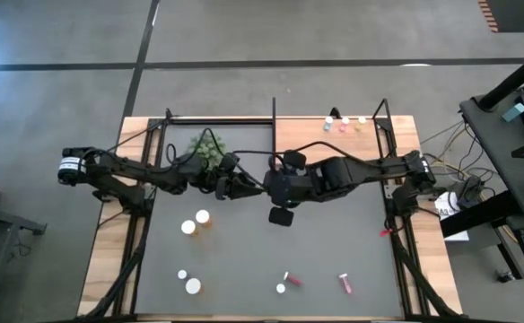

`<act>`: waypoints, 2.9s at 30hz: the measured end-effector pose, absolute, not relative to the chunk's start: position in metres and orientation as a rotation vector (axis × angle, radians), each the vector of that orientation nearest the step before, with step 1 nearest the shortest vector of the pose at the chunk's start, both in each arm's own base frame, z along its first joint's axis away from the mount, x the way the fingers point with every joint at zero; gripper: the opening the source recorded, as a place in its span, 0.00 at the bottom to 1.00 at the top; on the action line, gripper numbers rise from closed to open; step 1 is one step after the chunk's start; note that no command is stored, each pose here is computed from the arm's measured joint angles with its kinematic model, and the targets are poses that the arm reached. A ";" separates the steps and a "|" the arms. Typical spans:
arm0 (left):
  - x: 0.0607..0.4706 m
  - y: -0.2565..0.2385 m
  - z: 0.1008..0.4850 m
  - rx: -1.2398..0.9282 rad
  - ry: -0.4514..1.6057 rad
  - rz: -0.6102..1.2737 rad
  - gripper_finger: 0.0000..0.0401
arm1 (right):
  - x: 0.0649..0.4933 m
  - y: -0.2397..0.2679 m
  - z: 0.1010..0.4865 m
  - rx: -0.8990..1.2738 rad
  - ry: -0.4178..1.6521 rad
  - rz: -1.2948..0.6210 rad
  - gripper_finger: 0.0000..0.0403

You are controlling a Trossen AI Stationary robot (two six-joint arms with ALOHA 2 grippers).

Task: Pick and place medicine bottles onto shelf by color
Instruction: Put the top yellow pill bottle on the shelf aligned with the other yellow pill bottle

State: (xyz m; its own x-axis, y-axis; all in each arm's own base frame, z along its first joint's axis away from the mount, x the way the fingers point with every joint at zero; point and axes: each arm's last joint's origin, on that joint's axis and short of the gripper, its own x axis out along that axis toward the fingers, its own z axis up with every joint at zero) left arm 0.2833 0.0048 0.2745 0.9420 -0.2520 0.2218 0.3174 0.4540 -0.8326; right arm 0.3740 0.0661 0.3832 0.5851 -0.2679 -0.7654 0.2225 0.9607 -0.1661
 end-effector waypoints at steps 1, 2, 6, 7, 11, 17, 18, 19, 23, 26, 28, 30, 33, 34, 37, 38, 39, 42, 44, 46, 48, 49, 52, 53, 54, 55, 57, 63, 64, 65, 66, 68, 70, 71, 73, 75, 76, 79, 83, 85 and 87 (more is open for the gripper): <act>0.283 0.005 0.275 -1.041 -0.073 -0.352 0.44 | 0.374 0.066 0.383 -0.054 0.903 -0.286 0.27; 0.283 0.005 0.275 -1.041 -0.073 -0.352 0.43 | 0.374 0.066 0.383 -0.053 0.905 -0.285 0.26; 0.282 0.006 0.273 -1.041 -0.072 -0.348 0.40 | 0.371 0.066 0.386 -0.025 0.903 -0.274 0.26; 0.282 0.006 0.273 -1.041 -0.073 -0.348 0.40 | 0.370 0.066 0.387 -0.018 0.898 -0.270 0.26; 0.282 0.006 0.272 -1.041 -0.072 -0.347 0.40 | 0.367 0.066 0.396 -0.006 0.872 -0.268 0.26; 0.282 0.006 0.271 -1.041 -0.058 -0.343 0.40 | 0.366 0.067 0.400 0.067 0.872 -0.220 0.26; 0.282 0.006 0.270 -1.044 -0.048 -0.338 0.40 | 0.366 0.067 0.399 0.082 0.877 -0.212 0.26; 0.283 0.006 0.269 -1.046 -0.038 -0.331 0.40 | 0.366 0.068 0.399 0.100 0.880 -0.212 0.26; 0.283 0.007 0.267 -1.053 -0.020 -0.318 0.40 | 0.363 0.068 0.396 0.165 0.917 -0.241 0.26; 0.283 0.007 0.267 -1.054 -0.020 -0.316 0.40 | 0.359 0.067 0.393 0.208 0.962 -0.279 0.26; 0.283 0.007 0.267 -1.054 -0.021 -0.316 0.40 | 0.358 0.067 0.392 0.225 0.980 -0.289 0.26; 0.284 0.007 0.268 -1.053 -0.024 -0.317 0.40 | 0.358 0.068 0.392 0.245 0.982 -0.276 0.26; 0.286 0.007 0.265 -1.056 -0.014 -0.311 0.40 | 0.359 0.068 0.392 0.260 0.974 -0.278 0.26; 0.287 0.007 0.263 -1.057 -0.009 -0.308 0.40 | 0.359 0.068 0.392 0.265 0.972 -0.276 0.26; 0.289 0.007 0.261 -1.060 0.001 -0.303 0.40 | 0.361 0.068 0.389 0.284 0.986 -0.276 0.26; 0.290 0.007 0.261 -1.060 0.002 -0.303 0.40 | 0.362 0.068 0.387 0.296 0.993 -0.282 0.26; 0.291 0.007 0.261 -1.059 0.000 -0.304 0.40 | 0.363 0.069 0.385 0.298 1.002 -0.287 0.26; 0.292 0.007 0.263 -1.058 -0.004 -0.307 0.40 | 0.371 0.071 0.374 0.300 1.038 -0.276 0.26; 0.293 0.007 0.265 -1.056 -0.012 -0.310 0.40 | 0.376 0.072 0.367 0.280 1.057 -0.268 0.26; 0.292 0.007 0.265 -1.056 -0.011 -0.310 0.40 | 0.378 0.072 0.365 0.269 1.065 -0.265 0.26; 0.292 0.007 0.264 -1.056 -0.004 -0.314 0.40 | 0.378 0.072 0.366 0.268 1.063 -0.263 0.26; 0.292 0.007 0.264 -1.056 -0.002 -0.319 0.40 | 0.377 0.072 0.366 0.269 1.060 -0.263 0.26; 0.292 0.006 0.265 -1.055 0.000 -0.323 0.40 | 0.377 0.072 0.367 0.273 1.058 -0.264 0.26; 0.292 0.006 0.265 -1.055 0.000 -0.324 0.40 | 0.377 0.071 0.367 0.274 1.058 -0.266 0.26; 0.292 0.006 0.265 -1.055 0.000 -0.324 0.40 | 0.377 0.071 0.367 0.275 1.058 -0.267 0.26; 0.292 0.006 0.265 -1.055 -0.001 -0.325 0.40 | 0.377 0.070 0.367 0.280 1.057 -0.271 0.26; 0.292 0.006 0.266 -1.053 0.001 -0.333 0.40 | 0.377 0.069 0.367 0.290 1.055 -0.279 0.26; 0.292 0.006 0.265 -1.053 0.012 -0.340 0.40 | 0.381 0.067 0.369 0.330 1.018 -0.290 0.26; 0.292 0.006 0.263 -1.056 0.025 -0.334 0.40 | 0.381 0.067 0.369 0.332 1.013 -0.289 0.26; 0.292 0.006 0.262 -1.060 0.041 -0.326 0.40 | 0.381 0.067 0.369 0.335 1.012 -0.289 0.26; 0.292 0.006 0.260 -1.062 0.054 -0.320 0.40 | 0.381 0.067 0.369 0.338 1.014 -0.288 0.26; 0.292 0.005 0.259 -1.064 0.063 -0.318 0.40 | 0.381 0.066 0.369 0.353 1.019 -0.280 0.26; 0.292 0.005 0.260 -1.063 0.062 -0.319 0.40 | 0.382 0.066 0.369 0.363 1.020 -0.277 0.26; 0.292 0.005 0.259 -1.063 0.062 -0.319 0.40 | 0.382 0.066 0.369 0.363 1.021 -0.277 0.26; 0.293 0.005 0.260 -1.063 0.060 -0.320 0.40 | 0.382 0.066 0.369 0.366 1.020 -0.278 0.26; 0.293 0.005 0.261 -1.062 0.055 -0.323 0.40 | 0.382 0.066 0.369 0.380 1.021 -0.282 0.26; 0.293 0.005 0.261 -1.062 0.055 -0.323 0.40 | 0.382 0.066 0.368 0.387 1.023 -0.280 0.26; 0.293 0.006 0.261 -1.062 0.056 -0.321 0.40 | 0.383 0.067 0.366 0.402 1.031 -0.286 0.26; 0.293 0.006 0.261 -1.062 0.056 -0.321 0.40 | 0.384 0.066 0.364 0.402 1.035 -0.289 0.26; 0.293 0.006 0.261 -1.062 0.056 -0.321 0.40 | 0.384 0.066 0.364 0.404 1.032 -0.289 0.26; 0.293 0.006 0.261 -1.062 0.056 -0.320 0.40 | 0.385 0.065 0.365 0.407 1.021 -0.287 0.26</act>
